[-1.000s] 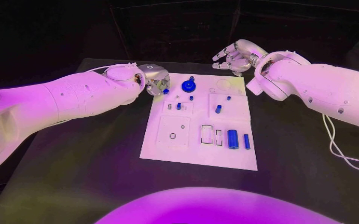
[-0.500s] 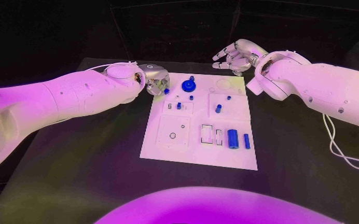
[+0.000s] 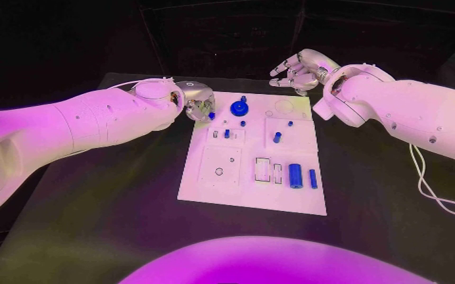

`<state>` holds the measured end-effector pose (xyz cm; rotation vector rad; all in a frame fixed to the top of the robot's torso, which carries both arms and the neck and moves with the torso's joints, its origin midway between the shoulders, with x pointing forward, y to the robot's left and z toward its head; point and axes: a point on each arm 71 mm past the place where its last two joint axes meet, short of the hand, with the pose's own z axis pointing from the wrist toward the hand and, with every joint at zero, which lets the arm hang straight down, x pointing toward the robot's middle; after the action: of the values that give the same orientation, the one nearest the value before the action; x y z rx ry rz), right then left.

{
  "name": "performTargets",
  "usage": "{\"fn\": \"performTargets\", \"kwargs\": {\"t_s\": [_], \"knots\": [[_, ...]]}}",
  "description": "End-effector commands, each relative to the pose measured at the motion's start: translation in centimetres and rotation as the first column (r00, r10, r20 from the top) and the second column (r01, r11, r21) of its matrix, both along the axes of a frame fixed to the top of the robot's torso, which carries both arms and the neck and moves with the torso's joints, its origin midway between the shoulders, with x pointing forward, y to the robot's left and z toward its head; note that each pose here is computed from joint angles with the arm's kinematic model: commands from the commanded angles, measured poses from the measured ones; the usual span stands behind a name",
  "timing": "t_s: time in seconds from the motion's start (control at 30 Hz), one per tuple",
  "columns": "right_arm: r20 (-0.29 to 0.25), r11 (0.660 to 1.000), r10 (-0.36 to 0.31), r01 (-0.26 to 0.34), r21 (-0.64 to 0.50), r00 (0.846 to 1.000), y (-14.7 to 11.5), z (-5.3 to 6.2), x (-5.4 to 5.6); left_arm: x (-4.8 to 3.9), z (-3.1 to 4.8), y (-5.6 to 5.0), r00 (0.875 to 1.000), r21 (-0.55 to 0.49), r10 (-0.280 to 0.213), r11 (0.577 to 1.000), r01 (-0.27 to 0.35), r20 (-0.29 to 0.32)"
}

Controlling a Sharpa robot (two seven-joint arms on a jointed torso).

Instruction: Assemble the parts on the task board

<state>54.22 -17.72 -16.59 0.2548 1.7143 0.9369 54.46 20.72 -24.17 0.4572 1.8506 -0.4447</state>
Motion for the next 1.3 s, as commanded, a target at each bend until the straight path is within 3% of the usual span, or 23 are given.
{"fn": "performTargets", "kwargs": {"t_s": [0.03, 1.3], "knots": [[0.003, 1.0, 0.006, -0.006, 0.004, 1.0, 0.1, 0.15, 0.01, -0.48, -1.12, 0.04, 0.998, 0.039, -0.01, 0.999, 0.012, -0.06], [0.003, 1.0, 0.004, -0.004, 0.004, 1.0, 0.03, 0.17, -0.06, -0.23, -0.67, -0.4, 1.0, 0.025, 0.009, 1.0, -0.009, -0.017]]}}
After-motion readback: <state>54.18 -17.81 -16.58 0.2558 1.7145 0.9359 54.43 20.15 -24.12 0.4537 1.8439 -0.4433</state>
